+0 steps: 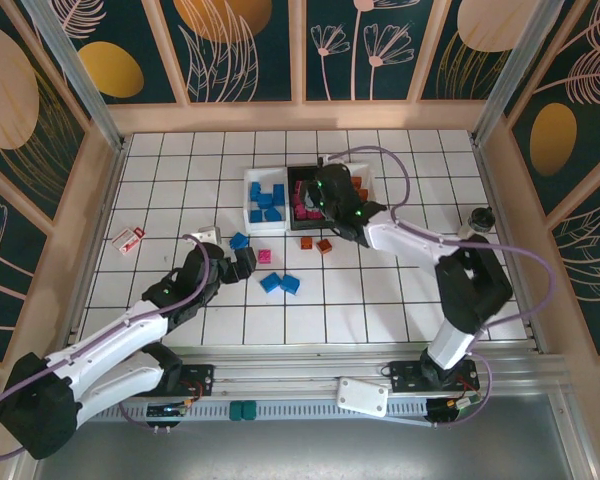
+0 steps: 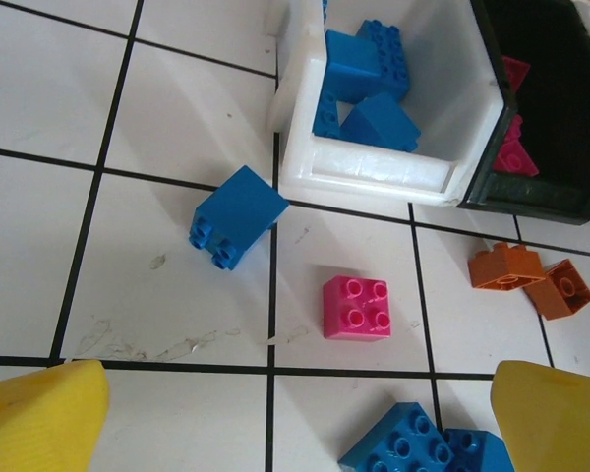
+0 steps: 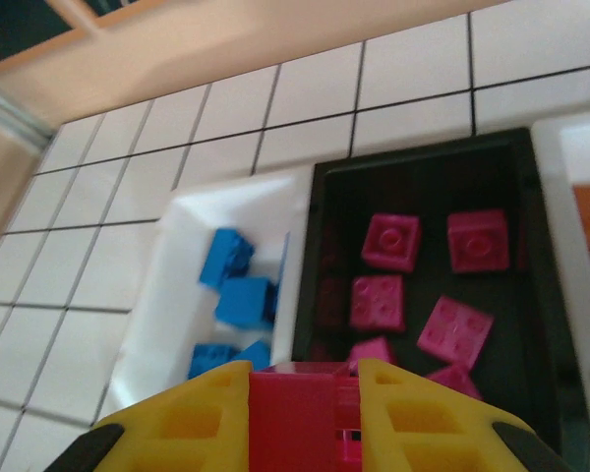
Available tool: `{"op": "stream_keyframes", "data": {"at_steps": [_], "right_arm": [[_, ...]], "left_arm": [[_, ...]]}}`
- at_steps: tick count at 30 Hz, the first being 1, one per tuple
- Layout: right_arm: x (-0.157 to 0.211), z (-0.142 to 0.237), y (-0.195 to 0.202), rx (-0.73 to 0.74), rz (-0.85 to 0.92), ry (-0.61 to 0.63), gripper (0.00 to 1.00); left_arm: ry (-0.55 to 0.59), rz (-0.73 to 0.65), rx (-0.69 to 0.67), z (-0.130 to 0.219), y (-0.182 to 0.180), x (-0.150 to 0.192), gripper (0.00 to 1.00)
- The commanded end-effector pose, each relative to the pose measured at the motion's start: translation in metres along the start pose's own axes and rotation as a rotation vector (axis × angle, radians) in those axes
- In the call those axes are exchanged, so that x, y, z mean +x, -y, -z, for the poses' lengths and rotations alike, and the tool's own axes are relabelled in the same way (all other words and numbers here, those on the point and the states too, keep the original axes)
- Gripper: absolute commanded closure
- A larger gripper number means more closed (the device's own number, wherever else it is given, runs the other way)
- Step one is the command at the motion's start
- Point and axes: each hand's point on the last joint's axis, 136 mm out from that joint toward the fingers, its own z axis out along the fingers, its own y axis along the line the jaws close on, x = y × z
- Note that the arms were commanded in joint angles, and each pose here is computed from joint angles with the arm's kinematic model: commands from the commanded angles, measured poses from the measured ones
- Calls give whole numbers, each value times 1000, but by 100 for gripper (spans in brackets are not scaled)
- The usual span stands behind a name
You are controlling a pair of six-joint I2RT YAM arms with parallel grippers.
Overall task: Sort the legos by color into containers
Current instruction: Place the lego in the container, then pick up the lego from the middle-left of the table.
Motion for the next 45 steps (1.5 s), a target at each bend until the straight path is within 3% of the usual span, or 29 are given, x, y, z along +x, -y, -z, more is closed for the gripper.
{"op": "stream_keyframes", "data": {"at_steps": [1,4,8,12,28,33,40,45], "right_arm": [[6,-32,22,90,39,-51,81],[4,-54,26,107,40,-77,77],[-2,-69,24,120,45,-90,44],[-12,-55,15,73,33,-65,36],[15,36,9,-36,-4,-19,34],[15,51,11,-46,-15,-1,35],[18,64,19,-38,-26,8,35],[29,74,29,-27,-43,5,35]], "left_arm": [[-8,3,12,-4,3,1,1],[-21,-14,15,-8,5,3,2],[-56,-45,13,-20,12,6,1],[-91,-69,23,-35,21,9,6],[-224,-193,-100,-120,24,37,26],[-260,-208,-121,-136,20,50,36],[-273,-195,-72,-137,31,51,64],[-233,-168,41,-119,69,22,72]]}}
